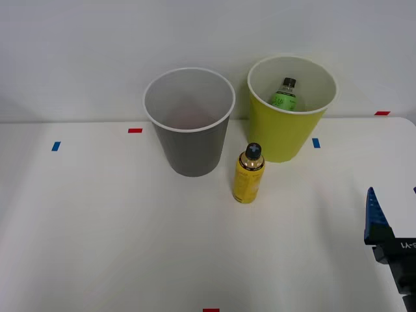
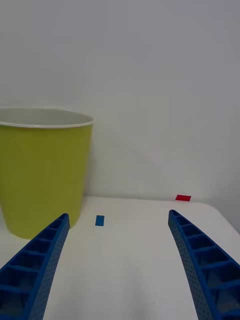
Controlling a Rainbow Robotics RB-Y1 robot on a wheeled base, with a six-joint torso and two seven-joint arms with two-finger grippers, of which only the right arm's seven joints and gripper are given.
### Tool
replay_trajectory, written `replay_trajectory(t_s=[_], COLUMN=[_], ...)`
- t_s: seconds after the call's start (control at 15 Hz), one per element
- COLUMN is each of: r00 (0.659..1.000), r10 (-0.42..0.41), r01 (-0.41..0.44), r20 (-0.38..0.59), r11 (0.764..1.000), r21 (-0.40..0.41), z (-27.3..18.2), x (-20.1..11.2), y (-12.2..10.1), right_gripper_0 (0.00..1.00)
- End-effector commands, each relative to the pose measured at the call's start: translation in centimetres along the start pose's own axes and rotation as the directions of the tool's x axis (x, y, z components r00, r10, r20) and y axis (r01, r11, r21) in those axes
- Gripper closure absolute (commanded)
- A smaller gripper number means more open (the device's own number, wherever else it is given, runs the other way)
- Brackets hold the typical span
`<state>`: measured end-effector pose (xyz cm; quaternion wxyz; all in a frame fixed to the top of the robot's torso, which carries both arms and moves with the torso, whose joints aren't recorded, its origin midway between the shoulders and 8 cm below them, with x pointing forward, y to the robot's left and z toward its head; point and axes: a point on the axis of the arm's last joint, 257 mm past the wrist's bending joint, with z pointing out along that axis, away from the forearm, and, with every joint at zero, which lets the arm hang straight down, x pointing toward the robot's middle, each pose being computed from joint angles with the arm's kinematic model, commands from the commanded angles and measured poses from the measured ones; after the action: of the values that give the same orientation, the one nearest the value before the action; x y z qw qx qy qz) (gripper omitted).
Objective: Put cans in the gray bin, plastic bottles in the light green bin
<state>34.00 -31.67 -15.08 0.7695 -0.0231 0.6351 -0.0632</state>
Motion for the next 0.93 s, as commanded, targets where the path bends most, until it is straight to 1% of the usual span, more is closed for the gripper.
replay_trajectory(t_s=[0.07,0.13,0.2,0.27,0.33,0.53,0.6,0.8,0.93], r00=[0.998,0.996,0.989,0.983,0.979,0.980,0.979,0.986,0.987], r10=[-0.040,-0.062,-0.123,-0.158,-0.178,-0.125,-0.109,-0.037,0.033], r01=[0.040,0.061,0.120,0.154,0.171,0.110,0.092,0.022,-0.049], r20=[-0.049,-0.066,-0.079,-0.090,-0.100,-0.152,-0.172,-0.164,-0.160], r11=[0.999,0.998,0.992,0.987,0.983,0.988,0.990,0.995,0.994], r21=[-0.003,-0.012,-0.034,-0.050,-0.071,-0.106,-0.105,-0.095,-0.096], z=[-1.3,-1.7,-2.1,-2.3,-2.6,-4.2,-4.9,-6.6,-7.2], x=[1.4,2.1,2.9,3.6,4.2,6.2,6.9,8.1,8.8], y=[0.0,0.1,0.4,0.6,0.9,2.1,2.4,3.6,4.4], right_gripper_0=[0.34,0.34,0.34,0.34,0.34,0.34,0.33,0.34,0.34])
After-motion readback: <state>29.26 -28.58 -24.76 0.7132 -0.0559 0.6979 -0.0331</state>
